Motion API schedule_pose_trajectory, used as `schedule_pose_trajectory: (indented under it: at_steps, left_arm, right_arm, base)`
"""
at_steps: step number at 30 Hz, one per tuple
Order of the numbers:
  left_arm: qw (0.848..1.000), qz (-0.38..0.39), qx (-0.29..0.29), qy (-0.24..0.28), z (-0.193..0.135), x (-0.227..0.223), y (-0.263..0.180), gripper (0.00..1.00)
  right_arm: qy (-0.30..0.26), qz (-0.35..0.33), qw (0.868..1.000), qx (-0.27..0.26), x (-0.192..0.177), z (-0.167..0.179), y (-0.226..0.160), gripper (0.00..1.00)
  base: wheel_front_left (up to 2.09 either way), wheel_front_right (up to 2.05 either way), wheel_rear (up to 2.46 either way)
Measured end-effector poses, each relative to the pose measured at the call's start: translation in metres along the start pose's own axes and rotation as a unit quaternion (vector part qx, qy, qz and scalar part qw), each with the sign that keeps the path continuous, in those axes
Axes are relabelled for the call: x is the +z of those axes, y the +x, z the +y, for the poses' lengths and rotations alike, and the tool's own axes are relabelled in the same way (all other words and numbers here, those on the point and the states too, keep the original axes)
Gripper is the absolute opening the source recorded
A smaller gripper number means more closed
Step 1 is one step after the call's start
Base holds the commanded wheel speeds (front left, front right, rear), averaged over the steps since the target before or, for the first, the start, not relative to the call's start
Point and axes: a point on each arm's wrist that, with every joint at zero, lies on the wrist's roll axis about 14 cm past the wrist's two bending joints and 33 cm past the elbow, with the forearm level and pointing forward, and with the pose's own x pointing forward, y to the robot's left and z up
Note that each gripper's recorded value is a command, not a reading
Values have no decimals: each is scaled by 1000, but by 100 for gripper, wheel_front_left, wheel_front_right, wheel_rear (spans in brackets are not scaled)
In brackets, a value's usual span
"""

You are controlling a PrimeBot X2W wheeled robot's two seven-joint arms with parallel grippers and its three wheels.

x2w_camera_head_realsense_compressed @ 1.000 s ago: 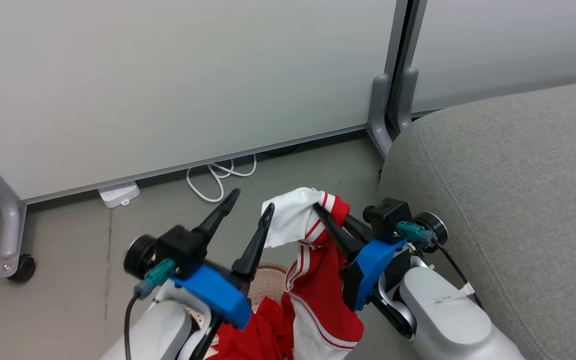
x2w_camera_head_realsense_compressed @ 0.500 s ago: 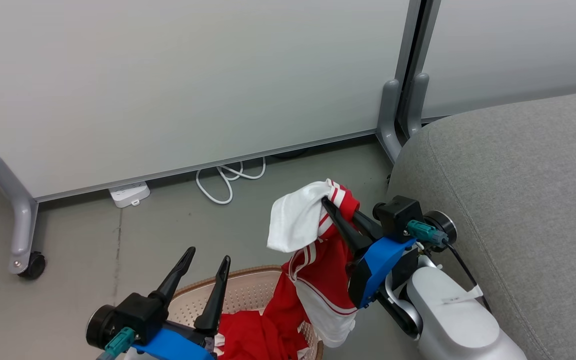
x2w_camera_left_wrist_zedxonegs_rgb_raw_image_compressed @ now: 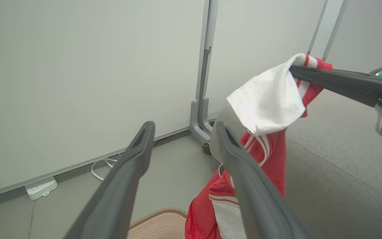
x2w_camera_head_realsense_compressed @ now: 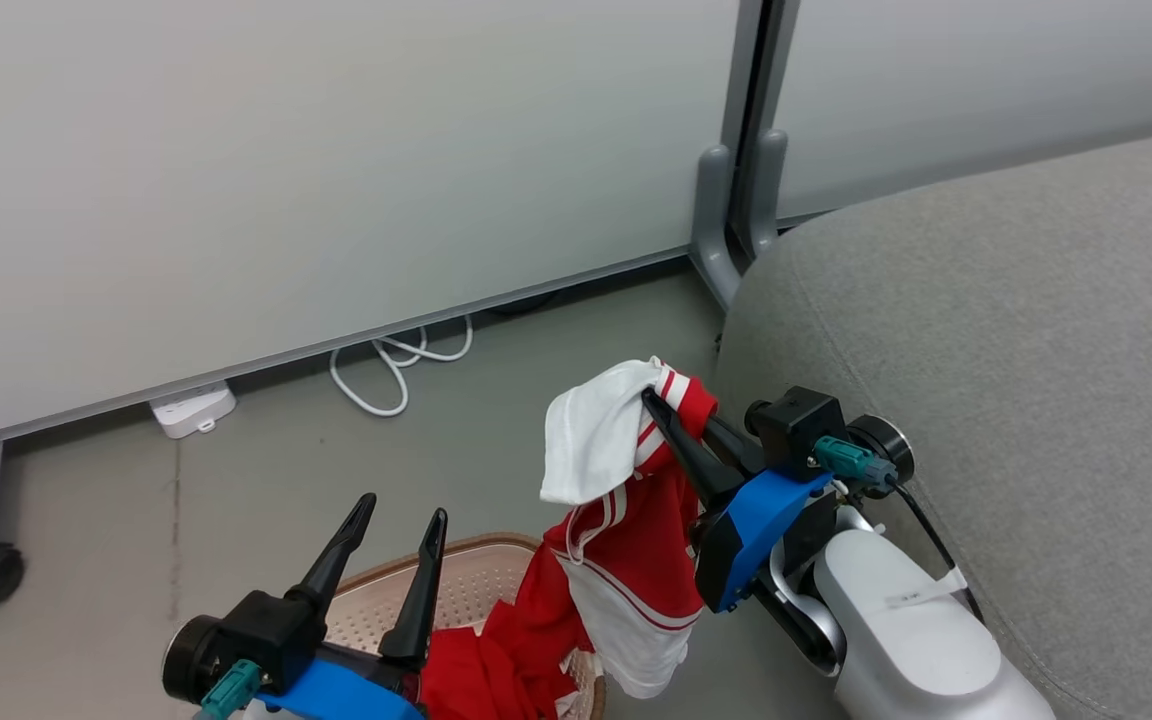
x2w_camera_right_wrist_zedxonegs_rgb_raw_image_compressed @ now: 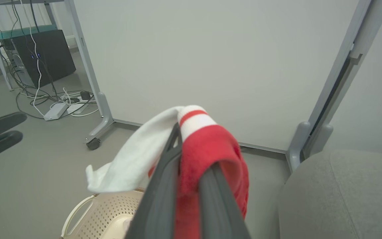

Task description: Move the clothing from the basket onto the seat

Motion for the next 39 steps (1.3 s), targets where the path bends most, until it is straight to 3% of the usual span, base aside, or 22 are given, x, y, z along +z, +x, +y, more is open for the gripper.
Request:
schedule_pose_trajectory:
  at_steps: [13,23,39]
  left_arm:
    - [994,13,-108,-1,-56,-12,51,100]
    - [981,25,-194,-13,-103,-26,83,100]
    - [978,39,-205,-21,-107,-37,90,100]
  right_arm:
    - [-1,9,995,-104,-7,-67,-43,0]
    - [3,18,982,-188,-15,-115,-84,0]
    - [14,18,975,-220,-16,-135,-92,0]
  base:
    - [0,0,0]
    - [0,0,0]
    - [0,0,0]
